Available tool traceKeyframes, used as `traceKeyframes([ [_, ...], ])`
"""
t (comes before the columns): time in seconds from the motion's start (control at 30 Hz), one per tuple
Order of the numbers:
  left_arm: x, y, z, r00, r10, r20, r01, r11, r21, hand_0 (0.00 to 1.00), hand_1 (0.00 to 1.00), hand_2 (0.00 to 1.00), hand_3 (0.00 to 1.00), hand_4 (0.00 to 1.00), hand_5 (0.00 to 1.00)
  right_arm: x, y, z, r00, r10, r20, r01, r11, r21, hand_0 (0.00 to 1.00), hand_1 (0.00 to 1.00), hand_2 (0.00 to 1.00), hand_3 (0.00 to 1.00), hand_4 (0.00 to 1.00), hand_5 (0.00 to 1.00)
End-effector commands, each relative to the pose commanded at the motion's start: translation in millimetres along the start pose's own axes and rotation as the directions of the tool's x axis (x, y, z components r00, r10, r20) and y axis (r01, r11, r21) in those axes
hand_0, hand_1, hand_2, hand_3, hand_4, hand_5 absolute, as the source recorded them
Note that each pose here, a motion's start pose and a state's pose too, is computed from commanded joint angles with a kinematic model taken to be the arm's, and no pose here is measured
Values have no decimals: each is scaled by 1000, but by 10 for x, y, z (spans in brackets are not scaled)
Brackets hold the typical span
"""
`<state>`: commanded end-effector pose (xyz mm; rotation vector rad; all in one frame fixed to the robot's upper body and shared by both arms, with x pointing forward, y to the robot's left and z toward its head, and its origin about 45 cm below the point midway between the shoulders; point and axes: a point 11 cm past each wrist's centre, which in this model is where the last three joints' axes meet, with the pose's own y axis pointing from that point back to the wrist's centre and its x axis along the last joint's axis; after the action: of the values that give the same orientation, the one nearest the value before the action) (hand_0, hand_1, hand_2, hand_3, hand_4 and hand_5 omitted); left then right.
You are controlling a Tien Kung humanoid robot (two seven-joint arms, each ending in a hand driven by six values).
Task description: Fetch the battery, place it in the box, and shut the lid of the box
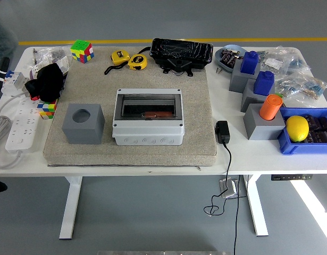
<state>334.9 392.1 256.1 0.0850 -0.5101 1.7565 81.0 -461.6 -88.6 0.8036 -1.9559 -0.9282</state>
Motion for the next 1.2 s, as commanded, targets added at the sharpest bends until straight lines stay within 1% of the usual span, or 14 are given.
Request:
traceKeyframes([
  [0.07, -20, 6, -27, 995, -21, -94, 23, 1000, 17, 926, 963, 901, 870, 998, 998, 10, -1, 9, 1000, 3, 2, -3, 1000, -4, 881, 804, 746, 776, 998, 998],
  [0.1, -22, 12, -38, 991, -24, -135, 27, 999, 25, 907, 931, 884, 863, 998, 998, 15, -1, 12, 1000, 5, 3, -5, 1000, -5, 881, 804, 746, 776, 998, 998],
  [0.23, -36, 33, -63, 953, -20, -304, 36, 998, 50, 907, 931, 884, 863, 998, 998, 23, -1, 14, 1000, 9, 12, -8, 1000, -7, 881, 804, 746, 776, 998, 998],
  [0.27, -38, 36, -65, 939, -10, -344, 30, 998, 54, 907, 931, 884, 863, 998, 998, 13, 0, 15, 1000, 7, 11, -7, 1000, -8, 881, 804, 746, 776, 998, 998],
  [0.3, -43, 41, -69, 930, -3, -368, 25, 998, 57, 856, 872, 831, 818, 998, 998, 4, 1, 13, 1000, 5, 10, -5, 1000, -8, 881, 804, 747, 776, 998, 998],
  [0.37, -49, 60, -91, 911, 15, -412, 11, 998, 62, 856, 872, 831, 818, 998, 998, -15, 2, 2, 1000, 2, 11, -2, 1000, -7, 881, 804, 747, 776, 998, 998],
  [0.47, -11, 148, -180, 871, 83, -483, -49, 995, 83, 856, 872, 831, 818, 998, 998, -51, -1, -93, 1000, -3, 10, 2, 1000, 10, 881, 804, 747, 776, 998, 998],
  [0.5, -2, 172, -207, 859, 99, -502, -61, 994, 91, 830, 844, 800, 795, 998, 998, -57, -2, -123, 1000, -4, 10, 4, 1000, 15, 881, 803, 746, 776, 998, 998],
  [0.53, 19, 222, -262, 843, 124, -524, -78, 991, 109, 830, 844, 800, 795, 998, 998, -68, -3, -171, 1000, -6, 9, 6, 1000, 25, 881, 803, 746, 776, 998, 998],
  [0.6, 58, 276, -315, 838, 148, -526, -93, 987, 129, 830, 844, 800, 795, 998, 998, -88, -4, -223, 1000, -9, 7, 9, 999, 33, 881, 803, 746, 776, 998, 998],
  [0.7, 100, 302, -328, 841, 163, -516, -109, 985, 134, 828, 837, 793, 787, 998, 998, -113, -3, -276, 1000, -13, 1, 13, 999, 40, 881, 803, 746, 776, 998, 998],
  [0.87, 140, 289, -303, 848, 178, -499, -130, 983, 130, 828, 837, 793, 787, 998, 998, -117, -5, -351, 1000, -11, -3, 11, 999, 49, 881, 803, 746, 776, 998, 998],
  [1.03, 124, 260, -275, 853, 176, -492, -131, 984, 124, 824, 833, 785, 783, 998, 998, -104, -8, -371, 1000, -9, -1, 9, 999, 51, 880, 803, 746, 776, 998, 998],
  [1.2, 94, 244, -272, 860, 166, -482, -120, 985, 126, 823, 829, 782, 779, 998, 998, -142, -2, -363, 1000, -15, 0, 15, 999, 49, 880, 803, 746, 776, 998, 998],
])
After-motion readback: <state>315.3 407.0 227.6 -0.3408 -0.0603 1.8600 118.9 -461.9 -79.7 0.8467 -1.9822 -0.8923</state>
